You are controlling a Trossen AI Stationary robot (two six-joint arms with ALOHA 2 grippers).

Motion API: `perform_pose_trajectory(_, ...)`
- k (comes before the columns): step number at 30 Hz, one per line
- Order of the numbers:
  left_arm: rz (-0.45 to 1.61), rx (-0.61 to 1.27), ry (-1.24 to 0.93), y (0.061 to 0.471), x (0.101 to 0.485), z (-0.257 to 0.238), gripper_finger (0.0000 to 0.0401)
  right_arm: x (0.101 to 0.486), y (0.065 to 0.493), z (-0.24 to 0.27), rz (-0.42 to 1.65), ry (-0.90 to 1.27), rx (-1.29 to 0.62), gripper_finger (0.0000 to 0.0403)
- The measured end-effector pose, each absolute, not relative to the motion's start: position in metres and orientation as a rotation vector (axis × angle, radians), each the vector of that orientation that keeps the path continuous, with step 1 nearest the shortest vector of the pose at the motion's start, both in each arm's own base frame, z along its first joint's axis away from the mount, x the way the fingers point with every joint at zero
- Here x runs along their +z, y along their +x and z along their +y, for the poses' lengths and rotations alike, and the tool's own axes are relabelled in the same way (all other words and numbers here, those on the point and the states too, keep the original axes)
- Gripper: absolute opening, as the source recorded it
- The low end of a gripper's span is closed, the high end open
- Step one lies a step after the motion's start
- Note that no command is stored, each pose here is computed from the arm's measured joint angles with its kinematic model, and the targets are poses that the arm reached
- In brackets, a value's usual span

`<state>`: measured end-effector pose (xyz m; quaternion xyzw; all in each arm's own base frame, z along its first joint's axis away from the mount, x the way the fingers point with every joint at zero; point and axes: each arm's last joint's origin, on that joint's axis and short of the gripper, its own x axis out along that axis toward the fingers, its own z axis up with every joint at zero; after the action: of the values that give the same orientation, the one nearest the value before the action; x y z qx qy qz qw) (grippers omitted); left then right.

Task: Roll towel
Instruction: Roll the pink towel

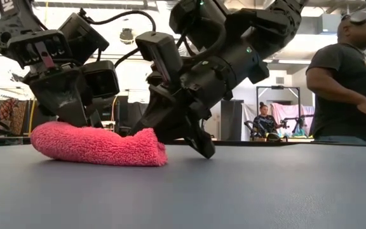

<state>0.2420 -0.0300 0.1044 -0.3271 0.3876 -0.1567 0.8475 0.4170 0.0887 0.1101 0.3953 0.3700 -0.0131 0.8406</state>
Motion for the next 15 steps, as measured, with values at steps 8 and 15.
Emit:
perform_pose_trajectory(8, 0.817, -0.273, -0.652, 0.234, 0.114, -0.007, 0.0128, 0.108, 0.415, 0.086, 0.810, 0.843, -0.052, 0.0018)
perform_pose_trajectory(15, 0.707, -0.238, -0.616, 0.226, 0.140, 0.010, 0.0128, 0.107, 0.415, 0.086, 0.813, 0.836, -0.048, 0.0018)
